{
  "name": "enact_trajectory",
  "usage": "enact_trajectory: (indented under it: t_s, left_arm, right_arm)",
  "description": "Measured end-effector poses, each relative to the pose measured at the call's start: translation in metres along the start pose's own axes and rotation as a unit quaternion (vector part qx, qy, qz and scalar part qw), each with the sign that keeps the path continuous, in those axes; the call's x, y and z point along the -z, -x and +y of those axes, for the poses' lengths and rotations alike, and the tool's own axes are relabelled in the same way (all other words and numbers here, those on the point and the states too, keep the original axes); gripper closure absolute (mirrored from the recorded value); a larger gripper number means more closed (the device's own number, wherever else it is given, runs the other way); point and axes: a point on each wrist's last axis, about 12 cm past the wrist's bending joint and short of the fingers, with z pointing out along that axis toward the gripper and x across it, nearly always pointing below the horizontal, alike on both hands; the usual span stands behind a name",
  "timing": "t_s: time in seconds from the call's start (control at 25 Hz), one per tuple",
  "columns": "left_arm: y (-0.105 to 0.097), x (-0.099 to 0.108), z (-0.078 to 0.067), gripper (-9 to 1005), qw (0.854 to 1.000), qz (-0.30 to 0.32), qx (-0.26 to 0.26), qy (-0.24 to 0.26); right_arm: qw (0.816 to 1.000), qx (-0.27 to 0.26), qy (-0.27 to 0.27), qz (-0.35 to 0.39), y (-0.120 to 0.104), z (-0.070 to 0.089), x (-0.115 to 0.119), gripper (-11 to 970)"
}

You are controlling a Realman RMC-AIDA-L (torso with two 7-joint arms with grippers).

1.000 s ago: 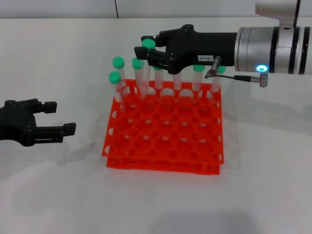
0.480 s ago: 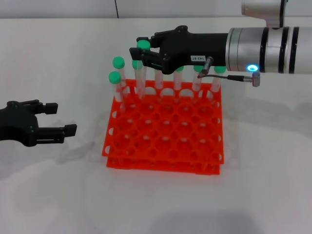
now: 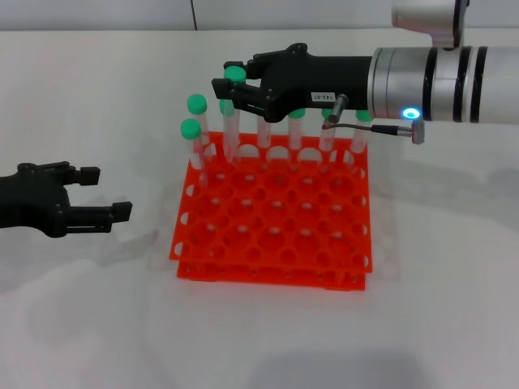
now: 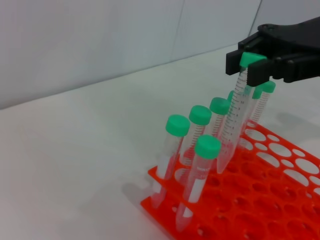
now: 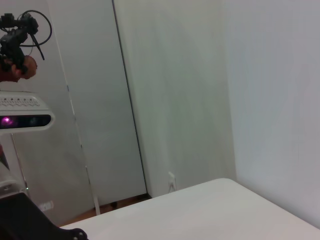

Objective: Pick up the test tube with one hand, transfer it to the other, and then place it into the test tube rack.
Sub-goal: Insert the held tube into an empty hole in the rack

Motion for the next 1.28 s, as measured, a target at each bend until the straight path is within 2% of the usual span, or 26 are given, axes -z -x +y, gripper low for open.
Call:
enact_trajectory:
  t_s: [1.28]
  left_arm:
    - [0.0,-0.007,0.001,130,1.0,-0.001,-0.003,-0.005]
  right_arm:
    - [1.0,0.002,-0.004,-0.017,-0.015,0.004,-0.004,692]
